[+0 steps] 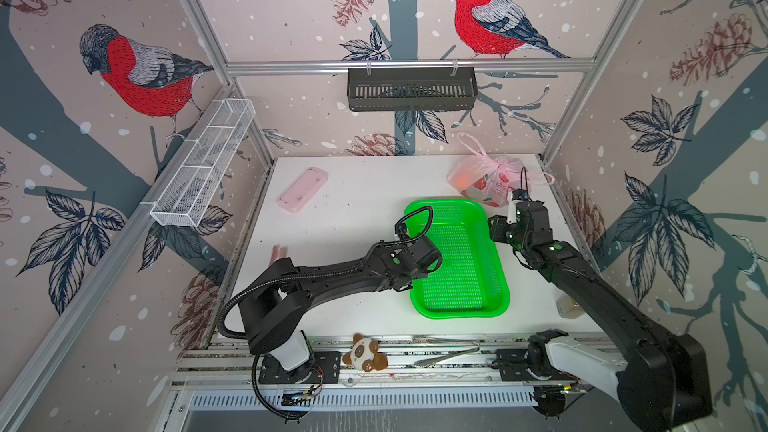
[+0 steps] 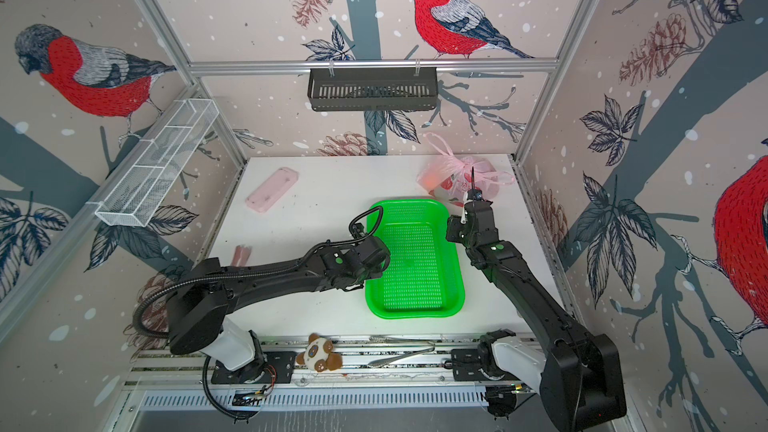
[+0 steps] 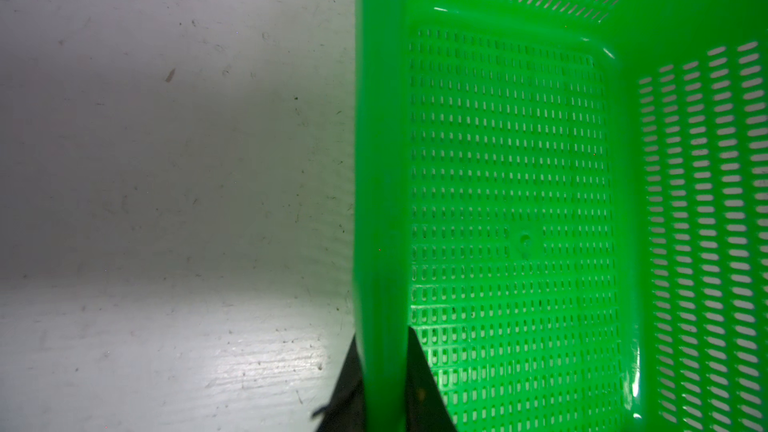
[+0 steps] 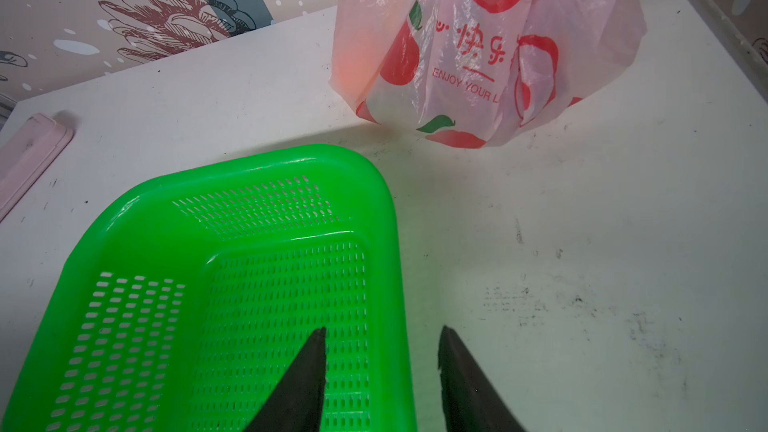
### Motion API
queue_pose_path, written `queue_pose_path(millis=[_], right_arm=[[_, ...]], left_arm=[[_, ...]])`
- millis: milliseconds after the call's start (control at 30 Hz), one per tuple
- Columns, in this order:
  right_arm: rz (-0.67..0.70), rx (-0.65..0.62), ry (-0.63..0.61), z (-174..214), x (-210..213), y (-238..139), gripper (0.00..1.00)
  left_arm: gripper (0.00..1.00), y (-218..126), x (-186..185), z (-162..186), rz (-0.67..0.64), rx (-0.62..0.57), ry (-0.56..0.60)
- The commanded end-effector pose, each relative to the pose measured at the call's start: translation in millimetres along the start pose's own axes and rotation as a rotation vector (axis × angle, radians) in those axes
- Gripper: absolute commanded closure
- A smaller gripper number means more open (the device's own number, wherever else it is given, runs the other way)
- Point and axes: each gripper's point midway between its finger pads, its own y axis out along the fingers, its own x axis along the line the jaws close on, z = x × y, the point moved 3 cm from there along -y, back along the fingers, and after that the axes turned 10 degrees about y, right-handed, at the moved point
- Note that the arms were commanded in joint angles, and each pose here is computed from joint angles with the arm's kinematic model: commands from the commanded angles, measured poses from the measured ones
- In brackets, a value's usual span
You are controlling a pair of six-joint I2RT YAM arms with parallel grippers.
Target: Untie the knot of the plastic bag and take out the fruit
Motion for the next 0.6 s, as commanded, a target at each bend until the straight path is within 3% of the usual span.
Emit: queue_pose_path(millis=[0, 200, 400, 567], right_arm=[[-0.029, -0.020, 0.008, -5, 5, -2, 0.54], [-0.034, -0.016, 0.014, -3, 5, -3, 0.52], [-0.039, -0.016, 0.015, -3, 6, -4, 0.49], [-0.035, -0.021, 0.017, -4, 6, -3, 0.46]], left_arm=[[1.00, -1, 17, 11, -0.081, 0.042, 0.065], [0.97, -2, 20, 11, -0.089, 0.040, 0.066], [0.68, -8, 19, 5, -0.088, 0.018, 0.067], [0.52, -10, 16, 2, -0.074, 0.006, 0.064]])
